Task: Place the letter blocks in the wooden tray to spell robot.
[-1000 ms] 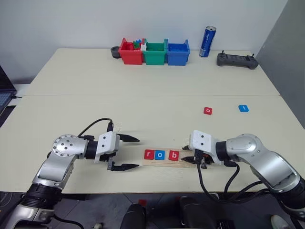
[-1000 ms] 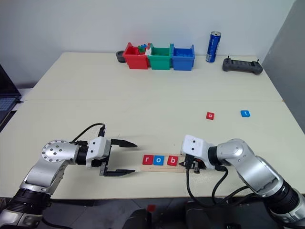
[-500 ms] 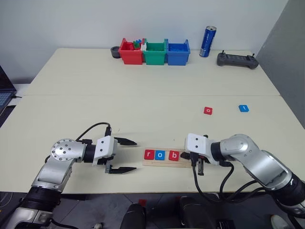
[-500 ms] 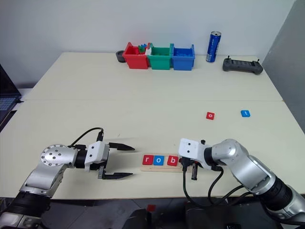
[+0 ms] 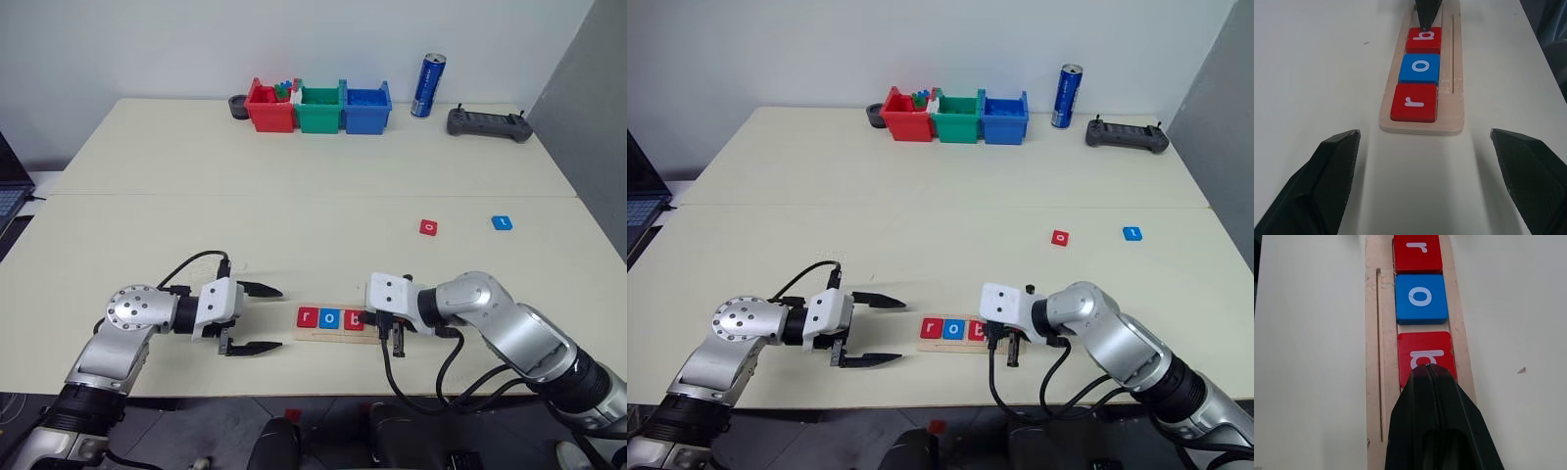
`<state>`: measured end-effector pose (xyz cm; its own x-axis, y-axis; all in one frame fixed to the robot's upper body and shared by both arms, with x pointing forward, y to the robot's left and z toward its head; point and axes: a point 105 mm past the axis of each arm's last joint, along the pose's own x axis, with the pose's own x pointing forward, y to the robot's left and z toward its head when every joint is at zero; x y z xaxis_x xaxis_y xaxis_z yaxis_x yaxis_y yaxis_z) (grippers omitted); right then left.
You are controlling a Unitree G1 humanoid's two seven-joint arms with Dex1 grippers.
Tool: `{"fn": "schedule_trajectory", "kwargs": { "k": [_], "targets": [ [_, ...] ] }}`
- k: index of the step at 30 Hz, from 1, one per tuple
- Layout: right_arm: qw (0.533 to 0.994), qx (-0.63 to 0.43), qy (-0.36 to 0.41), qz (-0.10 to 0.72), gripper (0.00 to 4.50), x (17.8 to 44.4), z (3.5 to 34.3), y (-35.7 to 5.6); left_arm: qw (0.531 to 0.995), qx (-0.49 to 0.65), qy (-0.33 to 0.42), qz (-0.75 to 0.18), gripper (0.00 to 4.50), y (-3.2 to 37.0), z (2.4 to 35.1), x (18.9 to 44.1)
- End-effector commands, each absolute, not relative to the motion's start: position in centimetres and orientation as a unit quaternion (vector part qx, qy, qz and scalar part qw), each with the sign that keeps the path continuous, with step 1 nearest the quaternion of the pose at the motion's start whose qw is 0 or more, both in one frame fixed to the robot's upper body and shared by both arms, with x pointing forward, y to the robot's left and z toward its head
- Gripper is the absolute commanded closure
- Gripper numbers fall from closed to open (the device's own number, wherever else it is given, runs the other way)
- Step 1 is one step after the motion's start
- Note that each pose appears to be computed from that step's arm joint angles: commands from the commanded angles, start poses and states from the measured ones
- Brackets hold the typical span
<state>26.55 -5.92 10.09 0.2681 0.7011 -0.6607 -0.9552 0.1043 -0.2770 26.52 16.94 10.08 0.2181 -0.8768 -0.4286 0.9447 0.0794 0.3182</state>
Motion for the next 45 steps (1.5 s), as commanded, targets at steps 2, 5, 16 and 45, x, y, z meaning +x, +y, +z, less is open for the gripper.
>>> {"fn": "schedule_trajectory", "kwargs": {
  "k": [2, 5, 16, 45],
  "targets": [
    [0.719, -0.354, 0.164, 0.576, 4.48, 26.7, 11.2, -6.1, 0.730, 0.277, 0.044, -0.623, 0.00, 16.4, 11.1, 26.5],
    [0.716, -0.357, 0.165, 0.577, 4.48, 26.1, 11.5, -6.9, 0.731, 0.277, 0.044, -0.622, 0.00, 16.3, 11.2, 26.4],
    [0.710, -0.374, 0.175, 0.570, 4.48, 26.3, 9.1, -7.4, 0.731, 0.277, 0.044, -0.622, 0.00, 16.0, 11.5, 26.6],
    [0.747, -0.349, 0.130, 0.551, 2.57, 27.7, 14.0, -10.0, 0.743, 0.270, 0.042, -0.611, 0.00, 15.8, 11.6, 26.2]
  ]
}}
